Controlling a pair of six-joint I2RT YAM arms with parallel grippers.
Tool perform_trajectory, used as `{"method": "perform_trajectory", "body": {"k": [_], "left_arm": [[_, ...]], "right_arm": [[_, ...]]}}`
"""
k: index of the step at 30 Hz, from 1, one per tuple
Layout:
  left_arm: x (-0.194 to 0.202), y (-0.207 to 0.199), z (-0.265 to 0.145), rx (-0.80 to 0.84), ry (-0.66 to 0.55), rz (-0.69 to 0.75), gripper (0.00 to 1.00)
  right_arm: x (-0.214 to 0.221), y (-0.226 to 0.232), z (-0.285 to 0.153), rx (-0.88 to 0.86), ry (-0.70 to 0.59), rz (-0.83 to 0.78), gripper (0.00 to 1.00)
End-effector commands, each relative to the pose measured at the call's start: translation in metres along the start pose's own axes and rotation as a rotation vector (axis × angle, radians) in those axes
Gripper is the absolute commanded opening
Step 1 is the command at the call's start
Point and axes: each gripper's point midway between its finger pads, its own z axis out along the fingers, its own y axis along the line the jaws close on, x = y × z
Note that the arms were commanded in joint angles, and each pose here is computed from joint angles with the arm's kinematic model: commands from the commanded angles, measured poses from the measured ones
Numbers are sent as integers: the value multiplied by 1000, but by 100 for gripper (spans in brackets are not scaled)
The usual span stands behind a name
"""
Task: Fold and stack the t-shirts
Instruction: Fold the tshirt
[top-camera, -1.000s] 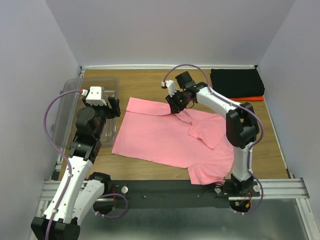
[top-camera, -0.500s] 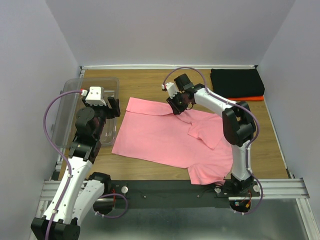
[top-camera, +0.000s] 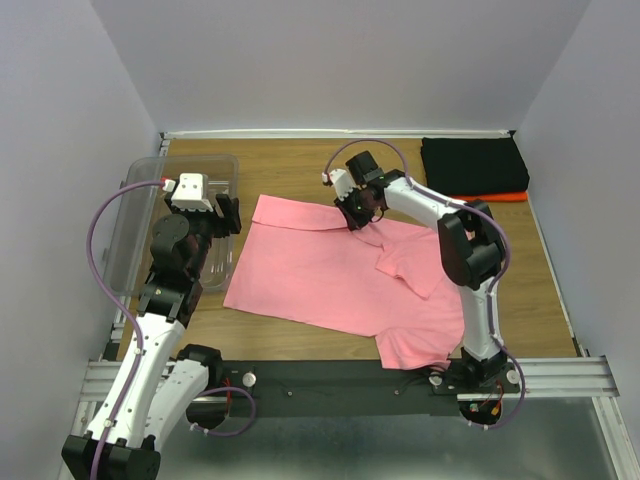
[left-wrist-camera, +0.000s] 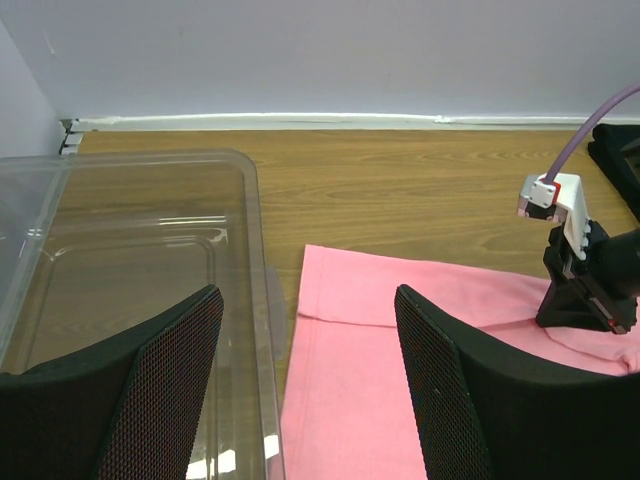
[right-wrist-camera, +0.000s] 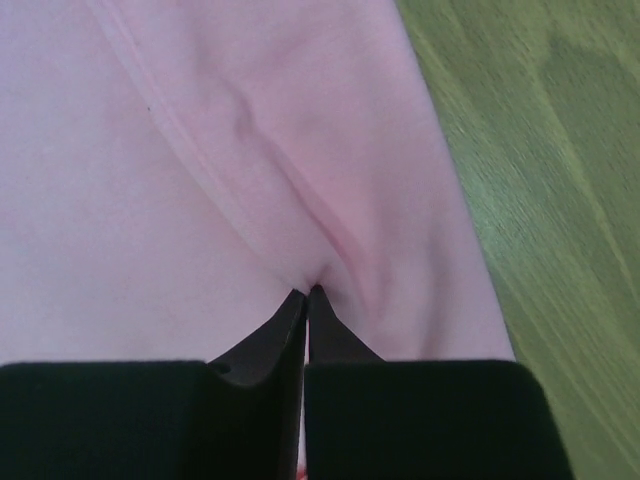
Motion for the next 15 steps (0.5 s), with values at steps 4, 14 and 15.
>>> {"method": "perform_trajectory", "body": {"k": [4,14,15], "left_arm": [[1,-3,0,25,-4,11,78],[1,-3,0,26,-4,13,78],[2,-3,0,26,-3,11,78]], "right_arm": [[-10,7,-12,-27,-46,-33,1],[-7,24,-15,-94,-55,-51,1],[-7,23,-15,-97,-56,-50,1]]}}
